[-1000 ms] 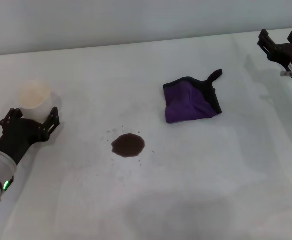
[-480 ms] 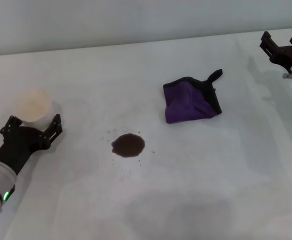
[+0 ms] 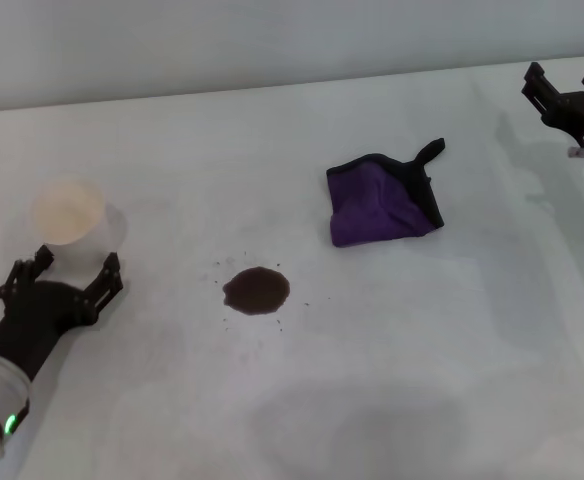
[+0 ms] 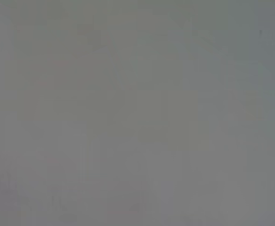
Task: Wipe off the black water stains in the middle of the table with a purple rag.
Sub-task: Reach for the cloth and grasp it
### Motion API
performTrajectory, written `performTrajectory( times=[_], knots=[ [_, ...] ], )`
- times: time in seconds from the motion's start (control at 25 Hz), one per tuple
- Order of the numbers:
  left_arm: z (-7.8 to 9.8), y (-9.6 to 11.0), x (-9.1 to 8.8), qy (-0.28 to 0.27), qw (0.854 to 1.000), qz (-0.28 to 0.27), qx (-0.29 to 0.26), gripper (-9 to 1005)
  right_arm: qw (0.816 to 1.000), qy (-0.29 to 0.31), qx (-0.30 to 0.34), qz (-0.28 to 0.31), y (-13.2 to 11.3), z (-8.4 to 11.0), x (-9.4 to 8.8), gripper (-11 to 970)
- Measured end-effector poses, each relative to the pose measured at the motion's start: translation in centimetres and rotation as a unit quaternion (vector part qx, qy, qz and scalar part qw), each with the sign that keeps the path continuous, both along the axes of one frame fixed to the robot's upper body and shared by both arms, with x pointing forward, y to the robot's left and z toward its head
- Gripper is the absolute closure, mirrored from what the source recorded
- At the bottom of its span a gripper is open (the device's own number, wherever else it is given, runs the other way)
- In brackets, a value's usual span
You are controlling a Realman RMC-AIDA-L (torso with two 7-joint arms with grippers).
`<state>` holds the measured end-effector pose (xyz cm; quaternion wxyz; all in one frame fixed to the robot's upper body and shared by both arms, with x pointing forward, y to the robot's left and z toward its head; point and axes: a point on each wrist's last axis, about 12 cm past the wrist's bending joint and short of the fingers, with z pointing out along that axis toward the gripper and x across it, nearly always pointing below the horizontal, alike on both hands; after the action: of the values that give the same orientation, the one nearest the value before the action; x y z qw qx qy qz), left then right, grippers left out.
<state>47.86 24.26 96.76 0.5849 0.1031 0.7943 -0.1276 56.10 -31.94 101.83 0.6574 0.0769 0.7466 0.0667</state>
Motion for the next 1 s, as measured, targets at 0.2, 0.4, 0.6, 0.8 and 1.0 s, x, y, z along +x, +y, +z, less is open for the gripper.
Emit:
performTrajectory(
  times=[0.2,0.4,0.6,0.8,1.0],
  knots=[
    [-0.5,0.2,-1.7,0.011,1.0,0.014,-0.016,102,1.0,-0.001,-0.002,-0.002,-0.2,0.0,0.0,98],
    [-0.8,0.6,-4.5,0.0,0.998,0.042,-0.049,103,1.0,-0.003,0.011,0.01,-0.3,0.3,0.2,98],
    [-0.2,2.1,-6.8,-0.039,0.99,0.1,-0.088,103,0.992,0.018,0.017,0.127,0.1,1.6,1.7,98],
    [0.3,3.4,-7.1,-0.064,0.983,0.137,-0.105,102,0.968,0.101,-0.01,0.231,0.4,4.5,4.3,98],
    [0.5,3.9,-6.2,-0.072,0.981,0.144,-0.103,102,0.92,0.156,-0.142,0.33,3.7,8.8,5.9,98]
  ],
)
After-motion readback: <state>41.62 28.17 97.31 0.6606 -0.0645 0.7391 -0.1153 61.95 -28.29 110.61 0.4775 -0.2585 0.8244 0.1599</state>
